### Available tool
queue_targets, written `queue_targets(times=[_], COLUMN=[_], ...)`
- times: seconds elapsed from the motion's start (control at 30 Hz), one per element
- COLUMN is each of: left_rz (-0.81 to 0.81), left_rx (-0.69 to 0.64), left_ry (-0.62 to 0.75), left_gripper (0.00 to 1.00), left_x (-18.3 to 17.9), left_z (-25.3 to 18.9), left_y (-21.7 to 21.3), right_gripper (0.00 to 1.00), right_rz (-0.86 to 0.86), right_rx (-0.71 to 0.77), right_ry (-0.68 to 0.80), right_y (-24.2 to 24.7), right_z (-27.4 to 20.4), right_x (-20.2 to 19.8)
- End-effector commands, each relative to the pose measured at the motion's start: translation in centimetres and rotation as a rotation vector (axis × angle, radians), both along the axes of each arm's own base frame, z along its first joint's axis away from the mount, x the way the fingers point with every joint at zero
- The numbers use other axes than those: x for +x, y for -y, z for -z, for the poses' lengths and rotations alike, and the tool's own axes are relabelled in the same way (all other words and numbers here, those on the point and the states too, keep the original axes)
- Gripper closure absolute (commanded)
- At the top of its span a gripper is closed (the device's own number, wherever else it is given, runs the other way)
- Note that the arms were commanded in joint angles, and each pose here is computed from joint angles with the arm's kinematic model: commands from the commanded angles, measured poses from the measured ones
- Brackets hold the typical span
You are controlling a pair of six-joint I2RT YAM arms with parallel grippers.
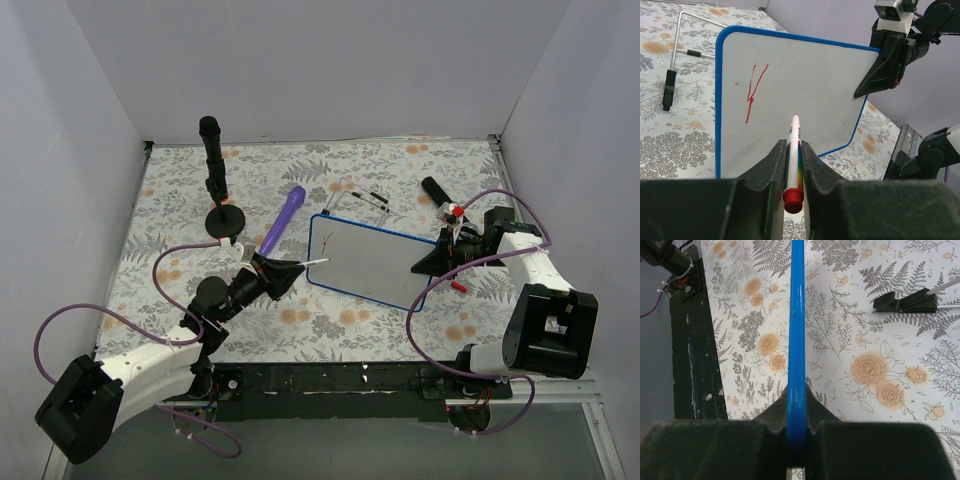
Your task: Write a sentence on the whiteboard
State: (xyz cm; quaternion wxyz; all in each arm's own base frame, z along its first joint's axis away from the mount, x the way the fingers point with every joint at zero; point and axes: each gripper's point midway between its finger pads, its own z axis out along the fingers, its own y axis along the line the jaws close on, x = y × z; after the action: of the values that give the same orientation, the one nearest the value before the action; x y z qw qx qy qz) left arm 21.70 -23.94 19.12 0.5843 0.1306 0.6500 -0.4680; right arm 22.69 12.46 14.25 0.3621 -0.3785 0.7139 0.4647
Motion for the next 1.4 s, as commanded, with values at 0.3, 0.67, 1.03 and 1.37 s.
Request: queue_targets(times=[0.3, 0.67, 1.03, 1.37], left_rz=[-0.026, -0.070, -0.093, -0.065], left_rx=[0.008, 0.036, 0.077, 0.074], left_ry=[0.051, 0.049, 0.041, 0.050], left_gripper=[1.00, 1.00, 1.00, 1.00], left_x=[1.7, 3.5, 4.5, 4.7], left_z=[-0.9, -0.6, -0.1, -0.4], left_y=[0.9, 1.4, 1.5, 2.3], right_gripper=[0.99, 0.99, 0.99, 0.99], right_rz=[-0.012, -0.012, -0.012, -0.012], right_rx=[-0.009, -0.010, -0.008, -0.010], right_ry=[0.026, 0.032, 0.029, 0.029], right_y=[0.0, 0.0, 0.0, 0.0], right_z=[0.0, -0.1, 0.0, 0.0], right_x=[-0.2, -0.2, -0.2, -0.2])
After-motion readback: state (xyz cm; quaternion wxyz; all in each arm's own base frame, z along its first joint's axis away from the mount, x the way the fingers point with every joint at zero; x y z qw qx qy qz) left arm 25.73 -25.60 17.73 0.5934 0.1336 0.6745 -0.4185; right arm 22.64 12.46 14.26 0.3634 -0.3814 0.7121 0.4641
